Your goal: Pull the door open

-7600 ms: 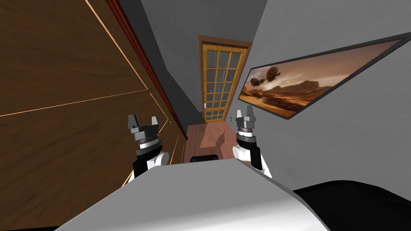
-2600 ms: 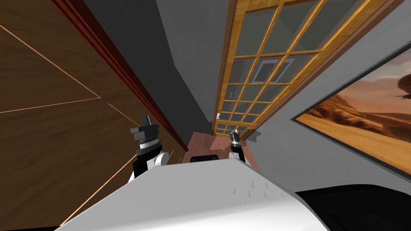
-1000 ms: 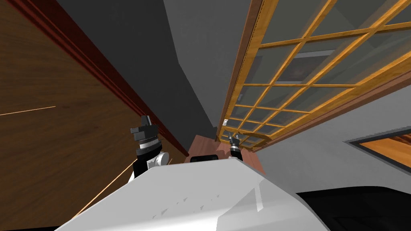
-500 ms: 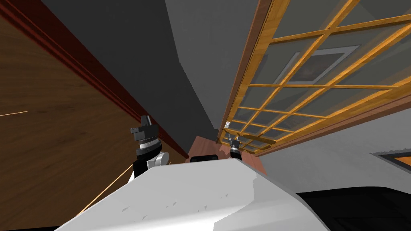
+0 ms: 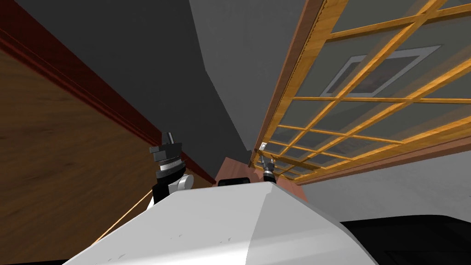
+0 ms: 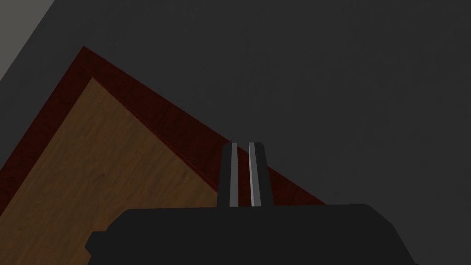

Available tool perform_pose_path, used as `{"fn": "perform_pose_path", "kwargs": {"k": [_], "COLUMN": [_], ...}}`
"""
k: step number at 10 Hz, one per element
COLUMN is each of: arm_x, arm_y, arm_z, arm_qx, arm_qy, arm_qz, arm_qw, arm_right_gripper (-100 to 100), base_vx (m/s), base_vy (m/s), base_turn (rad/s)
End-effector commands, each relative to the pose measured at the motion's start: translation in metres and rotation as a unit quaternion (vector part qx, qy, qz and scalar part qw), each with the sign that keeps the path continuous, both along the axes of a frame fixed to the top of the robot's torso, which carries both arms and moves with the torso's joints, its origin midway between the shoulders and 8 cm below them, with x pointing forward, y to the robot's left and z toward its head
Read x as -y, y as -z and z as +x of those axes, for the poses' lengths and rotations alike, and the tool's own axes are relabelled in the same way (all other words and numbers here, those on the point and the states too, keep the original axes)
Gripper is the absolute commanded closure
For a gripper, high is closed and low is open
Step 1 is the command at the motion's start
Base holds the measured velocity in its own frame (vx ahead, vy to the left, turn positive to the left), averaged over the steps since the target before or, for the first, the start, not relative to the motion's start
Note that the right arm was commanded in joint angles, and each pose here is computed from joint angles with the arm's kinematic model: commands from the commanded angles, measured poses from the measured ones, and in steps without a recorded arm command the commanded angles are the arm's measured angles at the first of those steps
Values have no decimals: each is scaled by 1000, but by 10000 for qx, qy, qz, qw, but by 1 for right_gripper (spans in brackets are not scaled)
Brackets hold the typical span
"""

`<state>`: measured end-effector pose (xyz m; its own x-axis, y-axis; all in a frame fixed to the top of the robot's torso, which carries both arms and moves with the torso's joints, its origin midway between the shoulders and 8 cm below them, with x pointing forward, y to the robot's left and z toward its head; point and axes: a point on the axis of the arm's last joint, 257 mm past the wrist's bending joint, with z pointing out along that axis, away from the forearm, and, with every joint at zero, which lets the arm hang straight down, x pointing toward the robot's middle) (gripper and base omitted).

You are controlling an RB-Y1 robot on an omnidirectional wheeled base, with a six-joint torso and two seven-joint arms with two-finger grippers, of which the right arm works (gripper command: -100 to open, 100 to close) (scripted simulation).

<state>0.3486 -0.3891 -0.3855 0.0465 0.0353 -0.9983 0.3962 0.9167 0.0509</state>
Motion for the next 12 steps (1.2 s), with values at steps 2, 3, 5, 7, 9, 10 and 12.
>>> {"fn": "perform_pose_path", "kwargs": {"k": [2,3,5,7,9,10,12], "arm_x": [0,0,20,45,60,69,85], "arm_y": [12,10,13,15,16,15,15], "arm_z": [-6,-5,-14,-25,-31,-35,-42], "arm_qx": [-194,-147,-169,-178,-179,-179,-175], "arm_qy": [70,55,104,166,207,232,278], "arm_qz": [-147,-106,-122,-118,-116,-116,-115], "arm_qw": [9997,9998,9997,9996,9996,9995,9994], "arm_right_gripper": [-100,-100,-100,-100,-100,-100,-100], "base_vx": [102,50,188,216,171,152,186], "base_vy": [-23,-12,9,11,-29,-8,13], "base_turn": [60,11,54,61,35,52,33]}}
